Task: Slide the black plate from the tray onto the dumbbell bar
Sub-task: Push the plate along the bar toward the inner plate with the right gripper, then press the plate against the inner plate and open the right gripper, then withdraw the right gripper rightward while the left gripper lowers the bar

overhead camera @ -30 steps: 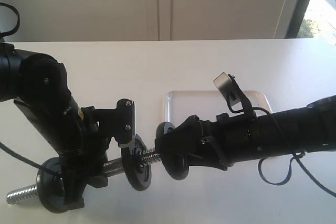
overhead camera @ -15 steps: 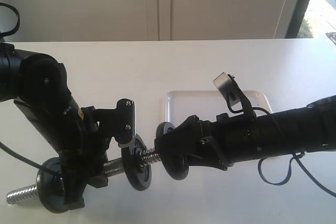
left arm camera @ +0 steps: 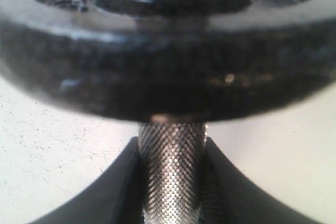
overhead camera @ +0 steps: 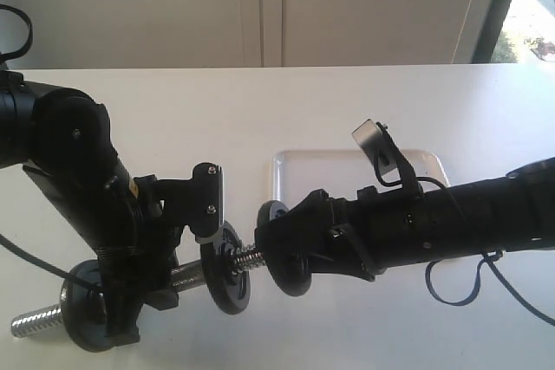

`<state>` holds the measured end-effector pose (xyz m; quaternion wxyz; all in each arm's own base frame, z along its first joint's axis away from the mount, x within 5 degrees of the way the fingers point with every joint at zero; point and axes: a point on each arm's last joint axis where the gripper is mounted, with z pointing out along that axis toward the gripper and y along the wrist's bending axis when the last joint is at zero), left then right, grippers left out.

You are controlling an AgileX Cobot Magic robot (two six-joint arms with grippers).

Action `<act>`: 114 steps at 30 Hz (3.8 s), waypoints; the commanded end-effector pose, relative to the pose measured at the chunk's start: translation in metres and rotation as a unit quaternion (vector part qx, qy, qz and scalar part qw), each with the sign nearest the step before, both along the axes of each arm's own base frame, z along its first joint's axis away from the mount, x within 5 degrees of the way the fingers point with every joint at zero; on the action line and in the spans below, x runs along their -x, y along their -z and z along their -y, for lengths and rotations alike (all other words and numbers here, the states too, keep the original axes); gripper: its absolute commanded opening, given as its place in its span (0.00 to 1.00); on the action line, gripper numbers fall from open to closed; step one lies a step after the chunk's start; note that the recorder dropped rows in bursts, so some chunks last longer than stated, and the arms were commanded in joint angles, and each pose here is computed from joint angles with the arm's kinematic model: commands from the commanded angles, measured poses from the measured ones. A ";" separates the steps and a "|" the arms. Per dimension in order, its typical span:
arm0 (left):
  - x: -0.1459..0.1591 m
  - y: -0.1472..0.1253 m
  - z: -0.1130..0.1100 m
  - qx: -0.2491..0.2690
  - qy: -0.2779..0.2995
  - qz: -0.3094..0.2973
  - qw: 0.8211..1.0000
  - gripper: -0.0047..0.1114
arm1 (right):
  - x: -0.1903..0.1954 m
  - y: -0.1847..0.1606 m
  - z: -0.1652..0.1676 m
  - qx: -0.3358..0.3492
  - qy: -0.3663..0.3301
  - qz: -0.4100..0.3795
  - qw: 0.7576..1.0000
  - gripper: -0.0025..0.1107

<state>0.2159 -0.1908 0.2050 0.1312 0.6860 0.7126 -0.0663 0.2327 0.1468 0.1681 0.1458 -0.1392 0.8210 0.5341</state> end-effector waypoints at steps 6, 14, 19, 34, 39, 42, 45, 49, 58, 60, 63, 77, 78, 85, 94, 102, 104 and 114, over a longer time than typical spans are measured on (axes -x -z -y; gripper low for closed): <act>0.001 -0.020 0.005 0.043 -0.013 0.021 0.999 0.04 | 0.005 -0.006 -0.017 -0.020 0.003 0.005 1.000 0.84; 0.001 -0.020 0.005 0.043 -0.013 0.021 0.999 0.04 | 0.012 -0.003 -0.030 0.001 -0.009 0.009 1.000 0.84; 0.001 -0.020 0.005 0.043 -0.013 0.021 0.999 0.04 | 0.013 -0.003 -0.031 0.001 -0.011 0.009 1.000 0.84; 0.001 -0.020 0.005 0.043 -0.013 0.021 0.999 0.04 | 0.013 -0.003 -0.031 0.002 -0.008 0.005 1.000 0.94; 0.001 -0.020 0.005 0.043 -0.013 0.021 0.999 0.04 | 0.013 -0.003 -0.031 0.002 -0.008 0.005 1.000 0.95; 0.001 -0.020 0.005 0.043 -0.013 0.021 0.999 0.04 | 0.013 -0.003 -0.031 0.001 -0.009 0.005 1.000 0.95; 0.002 -0.020 0.005 0.042 -0.013 0.020 0.999 0.04 | 0.013 -0.003 -0.031 0.001 -0.008 0.005 1.000 0.95; 0.002 -0.020 0.005 0.042 -0.013 0.020 0.999 0.04 | 0.013 -0.002 -0.031 0.002 -0.008 0.006 1.000 0.95; 0.002 -0.020 0.005 0.042 -0.013 0.020 0.999 0.04 | 0.007 -0.004 -0.025 -0.002 0.003 0.010 1.000 0.95; 0.002 -0.020 0.005 0.042 -0.013 0.020 0.999 0.04 | 0.005 -0.004 -0.023 -0.004 0.007 0.009 1.000 0.95; 0.002 -0.020 0.005 0.042 -0.013 0.020 0.999 0.04 | 0.004 -0.005 -0.020 -0.007 0.011 0.009 1.000 0.95; 0.002 -0.020 0.005 0.042 -0.013 0.020 0.999 0.04 | -0.002 -0.006 -0.008 -0.014 0.017 0.010 1.000 0.95; 0.002 -0.020 0.005 0.042 -0.013 0.020 0.999 0.04 | -0.001 -0.006 -0.008 -0.012 0.014 0.010 1.000 0.95; 0.002 -0.020 0.005 0.042 -0.013 0.020 0.999 0.04 | -0.001 -0.003 -0.007 0.005 0.008 0.014 1.000 0.95; 0.002 -0.020 0.005 0.041 -0.012 0.018 0.999 0.04 | -0.003 -0.001 0.001 0.016 0.008 0.018 1.000 0.95; 0.002 -0.020 0.005 0.041 -0.012 0.018 0.999 0.04 | -0.001 0.001 0.003 0.030 -0.009 0.022 0.999 0.95; 0.002 -0.020 0.005 0.041 -0.012 0.018 0.999 0.04 | -0.001 0.001 0.004 0.032 -0.009 0.023 0.999 0.95; 0.002 -0.020 0.005 0.041 -0.012 0.018 0.999 0.04 | 0.001 0.014 0.011 0.111 -0.029 0.029 0.993 0.95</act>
